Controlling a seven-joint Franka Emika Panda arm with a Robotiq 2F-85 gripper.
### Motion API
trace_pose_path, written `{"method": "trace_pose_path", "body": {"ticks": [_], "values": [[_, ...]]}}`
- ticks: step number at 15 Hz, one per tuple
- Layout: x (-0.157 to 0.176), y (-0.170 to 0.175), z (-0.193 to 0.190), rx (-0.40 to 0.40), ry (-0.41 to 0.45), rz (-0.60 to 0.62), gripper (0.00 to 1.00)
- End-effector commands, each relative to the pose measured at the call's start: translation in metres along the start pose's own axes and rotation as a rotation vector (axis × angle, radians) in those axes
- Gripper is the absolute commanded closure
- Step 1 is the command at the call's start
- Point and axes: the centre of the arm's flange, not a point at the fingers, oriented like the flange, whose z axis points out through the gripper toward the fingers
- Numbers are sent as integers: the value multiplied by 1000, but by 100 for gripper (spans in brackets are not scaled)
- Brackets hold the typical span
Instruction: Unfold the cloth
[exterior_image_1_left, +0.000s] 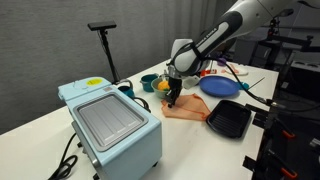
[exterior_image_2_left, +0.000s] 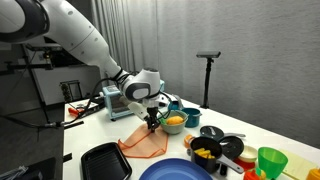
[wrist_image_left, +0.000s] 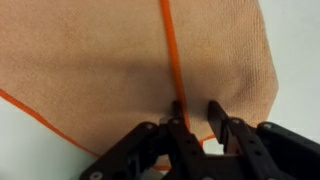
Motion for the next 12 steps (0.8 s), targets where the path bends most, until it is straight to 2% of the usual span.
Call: {"method": "trace_pose_path", "body": {"ticks": [1,6,12], "values": [[4,-4,-6,23,-13,-39,97],[-2,-32,-12,44,-18,-124,99],[-13,-84,-44,73,14,-250,99]]}}
